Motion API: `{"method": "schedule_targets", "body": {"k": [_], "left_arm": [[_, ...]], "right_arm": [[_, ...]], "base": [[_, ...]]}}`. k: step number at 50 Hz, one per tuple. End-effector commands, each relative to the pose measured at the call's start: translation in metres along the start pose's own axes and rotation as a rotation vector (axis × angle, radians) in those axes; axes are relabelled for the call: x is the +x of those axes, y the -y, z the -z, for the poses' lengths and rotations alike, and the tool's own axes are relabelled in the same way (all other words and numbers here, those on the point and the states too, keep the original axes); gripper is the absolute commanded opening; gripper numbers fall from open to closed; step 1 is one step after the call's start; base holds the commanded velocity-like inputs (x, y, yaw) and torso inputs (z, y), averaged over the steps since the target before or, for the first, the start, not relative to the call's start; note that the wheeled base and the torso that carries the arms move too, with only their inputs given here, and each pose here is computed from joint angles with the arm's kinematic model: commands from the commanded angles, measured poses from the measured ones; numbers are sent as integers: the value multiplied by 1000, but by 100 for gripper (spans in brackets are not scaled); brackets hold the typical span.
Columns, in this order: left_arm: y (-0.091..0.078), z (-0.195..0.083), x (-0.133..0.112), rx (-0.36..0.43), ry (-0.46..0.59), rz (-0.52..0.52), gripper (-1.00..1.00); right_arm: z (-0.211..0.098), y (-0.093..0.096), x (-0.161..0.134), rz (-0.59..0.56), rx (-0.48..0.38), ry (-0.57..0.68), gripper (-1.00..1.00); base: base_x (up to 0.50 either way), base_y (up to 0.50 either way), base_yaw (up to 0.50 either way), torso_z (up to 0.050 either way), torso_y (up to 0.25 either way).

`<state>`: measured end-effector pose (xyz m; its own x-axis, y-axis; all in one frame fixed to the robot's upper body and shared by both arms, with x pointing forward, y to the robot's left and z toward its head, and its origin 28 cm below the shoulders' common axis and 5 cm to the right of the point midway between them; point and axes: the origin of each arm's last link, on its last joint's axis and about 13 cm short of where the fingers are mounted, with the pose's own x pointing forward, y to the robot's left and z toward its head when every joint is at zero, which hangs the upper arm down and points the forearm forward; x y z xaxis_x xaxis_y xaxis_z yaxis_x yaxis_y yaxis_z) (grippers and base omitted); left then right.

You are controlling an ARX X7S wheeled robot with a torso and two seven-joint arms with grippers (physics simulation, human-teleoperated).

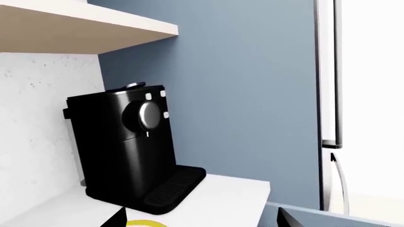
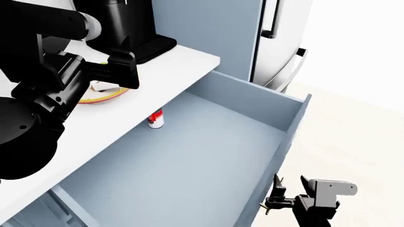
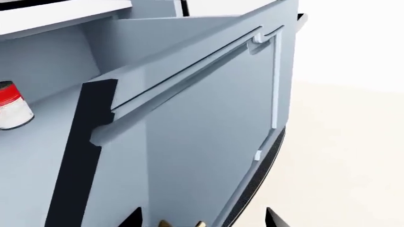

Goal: Place the bar in the bowl and close the drawer.

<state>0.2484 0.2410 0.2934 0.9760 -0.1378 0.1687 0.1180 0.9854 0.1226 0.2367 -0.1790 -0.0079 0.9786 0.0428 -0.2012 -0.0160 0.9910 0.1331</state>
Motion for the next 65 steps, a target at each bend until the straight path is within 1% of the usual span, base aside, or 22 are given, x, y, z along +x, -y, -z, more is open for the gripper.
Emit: {"method": "schedule_targets", "body": {"k": [1, 8, 11, 21, 27, 34, 40, 65], "left_arm": [[-1, 3, 1, -2, -4, 1, 100], [-1, 4, 2, -4, -6, 2, 100], [-4, 2, 1, -22, 6, -9, 100], [-1, 7, 2, -12, -7, 2, 100], [-3, 7, 1, -10, -10, -1, 100], [-2, 12, 0, -7, -24, 2, 100], [-4, 12, 0, -19, -29, 5, 100], [-1, 13, 0, -11, -34, 10, 100]], "right_arm": [[-2, -37, 16, -234, -97, 1, 100], [-3, -50, 26, -275, -104, -3, 100], [-2, -54, 28, -292, -108, -6, 100], [-1, -68, 37, -344, -113, -14, 100], [-2, -74, 39, -360, -109, -12, 100], [-3, -85, 44, -401, -131, -21, 100], [-5, -93, 48, -433, -145, -26, 100], [-16, -125, 71, -547, -194, -32, 100]], "base": [[0, 0, 0, 0, 0], [0, 0, 0, 0, 0], [0, 0, 0, 0, 0], [0, 0, 0, 0, 1], [0, 0, 0, 0, 0], [0, 0, 0, 0, 0], [0, 0, 0, 0, 0], [0, 0, 0, 0, 0]]}}
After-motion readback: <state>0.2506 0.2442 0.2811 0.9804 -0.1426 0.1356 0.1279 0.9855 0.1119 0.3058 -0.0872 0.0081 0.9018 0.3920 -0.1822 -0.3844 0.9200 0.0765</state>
